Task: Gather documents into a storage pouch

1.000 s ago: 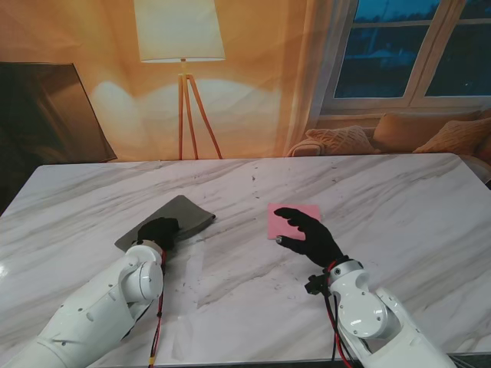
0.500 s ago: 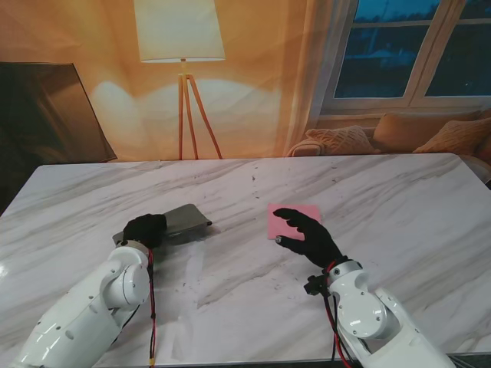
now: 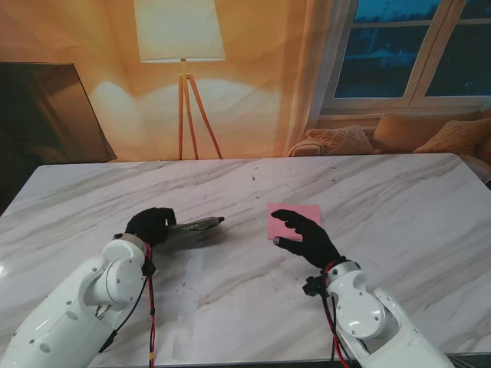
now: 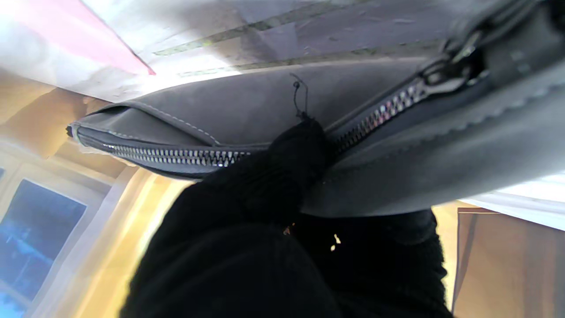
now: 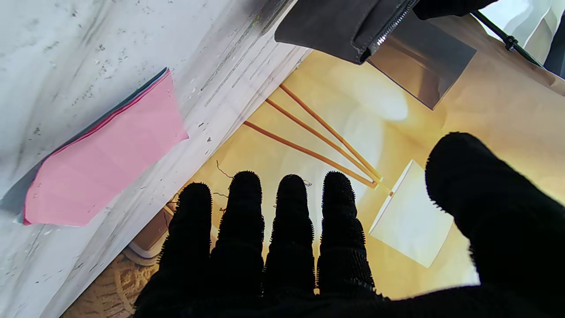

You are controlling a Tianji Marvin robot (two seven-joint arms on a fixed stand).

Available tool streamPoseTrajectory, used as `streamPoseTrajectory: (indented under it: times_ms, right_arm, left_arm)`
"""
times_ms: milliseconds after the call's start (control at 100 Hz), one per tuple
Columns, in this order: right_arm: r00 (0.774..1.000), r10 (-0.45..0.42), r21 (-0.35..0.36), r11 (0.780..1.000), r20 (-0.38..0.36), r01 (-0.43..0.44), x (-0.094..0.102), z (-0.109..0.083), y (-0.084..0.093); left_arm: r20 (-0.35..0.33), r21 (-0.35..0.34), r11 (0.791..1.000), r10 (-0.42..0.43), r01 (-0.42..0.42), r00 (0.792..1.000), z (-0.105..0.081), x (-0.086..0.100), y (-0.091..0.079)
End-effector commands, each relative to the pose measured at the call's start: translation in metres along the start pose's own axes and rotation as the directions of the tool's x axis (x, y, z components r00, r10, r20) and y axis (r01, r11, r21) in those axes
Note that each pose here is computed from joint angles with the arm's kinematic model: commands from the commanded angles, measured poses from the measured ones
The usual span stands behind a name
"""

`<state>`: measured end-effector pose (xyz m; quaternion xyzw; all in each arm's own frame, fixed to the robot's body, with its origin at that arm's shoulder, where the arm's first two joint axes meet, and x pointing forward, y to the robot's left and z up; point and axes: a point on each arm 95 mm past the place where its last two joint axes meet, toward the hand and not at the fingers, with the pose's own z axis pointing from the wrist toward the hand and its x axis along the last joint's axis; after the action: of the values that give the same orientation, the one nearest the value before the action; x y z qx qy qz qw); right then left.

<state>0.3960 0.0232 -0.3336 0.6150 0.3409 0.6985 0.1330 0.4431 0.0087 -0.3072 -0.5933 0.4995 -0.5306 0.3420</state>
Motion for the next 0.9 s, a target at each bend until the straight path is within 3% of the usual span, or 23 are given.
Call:
streamPoseTrajectory:
  times_ms: [0, 340, 890]
  right_arm:
    - [1.0, 0.002, 0.016, 1.0, 0.007, -0.002, 0.001, -0.001, -0.002]
    - [1.0, -0.008, 0.013, 1.0, 0.0, 0.008, 0.001, 0.0, -0.003]
    - [0.993, -0.114, 0.007, 0.993, -0.015, 0.114, 0.002, 0.001, -0.006]
  left_arm:
    - [-0.035, -0.012, 1.0, -0.01, 0.009, 0.999, -0.003, 0.01, -0.006]
    - [-0.121, -0.068, 0.996, -0.073, 0.065, 0.99, -0.015, 0.034, -0.017]
    - [-0.202, -0.205, 0.968, -0.187, 0.145, 0.961, -0.021, 0.07, -0.005]
